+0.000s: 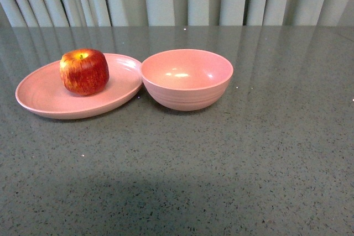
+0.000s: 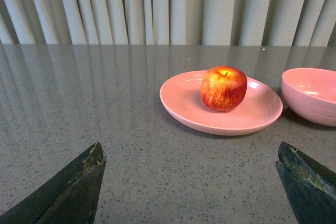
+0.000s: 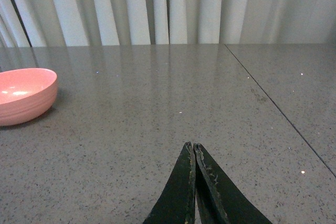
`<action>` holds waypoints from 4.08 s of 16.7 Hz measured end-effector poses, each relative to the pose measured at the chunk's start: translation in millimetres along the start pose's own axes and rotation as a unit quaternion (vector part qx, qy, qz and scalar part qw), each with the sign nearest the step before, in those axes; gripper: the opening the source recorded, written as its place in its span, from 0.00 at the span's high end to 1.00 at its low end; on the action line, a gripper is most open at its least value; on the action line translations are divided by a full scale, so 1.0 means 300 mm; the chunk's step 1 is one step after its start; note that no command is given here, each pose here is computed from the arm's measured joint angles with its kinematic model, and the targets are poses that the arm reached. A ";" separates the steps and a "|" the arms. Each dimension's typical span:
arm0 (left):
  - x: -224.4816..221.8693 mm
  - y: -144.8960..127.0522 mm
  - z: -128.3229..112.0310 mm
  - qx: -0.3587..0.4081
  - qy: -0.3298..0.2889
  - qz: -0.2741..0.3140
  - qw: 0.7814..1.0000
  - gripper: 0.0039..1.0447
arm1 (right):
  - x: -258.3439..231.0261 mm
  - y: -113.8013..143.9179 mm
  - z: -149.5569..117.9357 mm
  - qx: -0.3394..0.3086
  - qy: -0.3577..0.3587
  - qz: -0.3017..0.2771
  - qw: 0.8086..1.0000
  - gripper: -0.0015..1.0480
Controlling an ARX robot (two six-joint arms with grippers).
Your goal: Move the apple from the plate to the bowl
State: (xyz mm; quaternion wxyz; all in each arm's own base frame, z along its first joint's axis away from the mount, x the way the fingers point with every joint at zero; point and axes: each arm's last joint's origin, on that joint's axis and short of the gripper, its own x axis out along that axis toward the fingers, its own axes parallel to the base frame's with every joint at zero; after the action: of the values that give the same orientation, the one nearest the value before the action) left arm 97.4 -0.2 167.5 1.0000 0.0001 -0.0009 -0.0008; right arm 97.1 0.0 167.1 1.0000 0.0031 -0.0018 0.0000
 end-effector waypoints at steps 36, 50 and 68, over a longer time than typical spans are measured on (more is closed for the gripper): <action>0.374 0.004 0.343 -0.004 0.118 -0.048 0.992 0.06 | 0.000 0.000 0.000 0.000 -0.001 0.000 1.000 0.06; 0.829 -0.165 0.240 0.022 0.295 -0.150 0.943 0.06 | 0.000 0.000 0.000 0.000 -0.001 0.000 1.000 0.06; 0.907 -0.200 0.156 0.053 0.348 -0.150 0.924 0.06 | 0.000 0.000 0.000 0.000 -0.001 0.000 1.000 0.06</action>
State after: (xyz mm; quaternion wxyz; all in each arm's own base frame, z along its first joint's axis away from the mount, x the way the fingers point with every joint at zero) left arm 369.5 -60.6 214.8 0.9240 0.0532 0.3472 -0.1510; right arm 97.1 0.0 167.3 1.0000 0.0028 -0.0026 0.0000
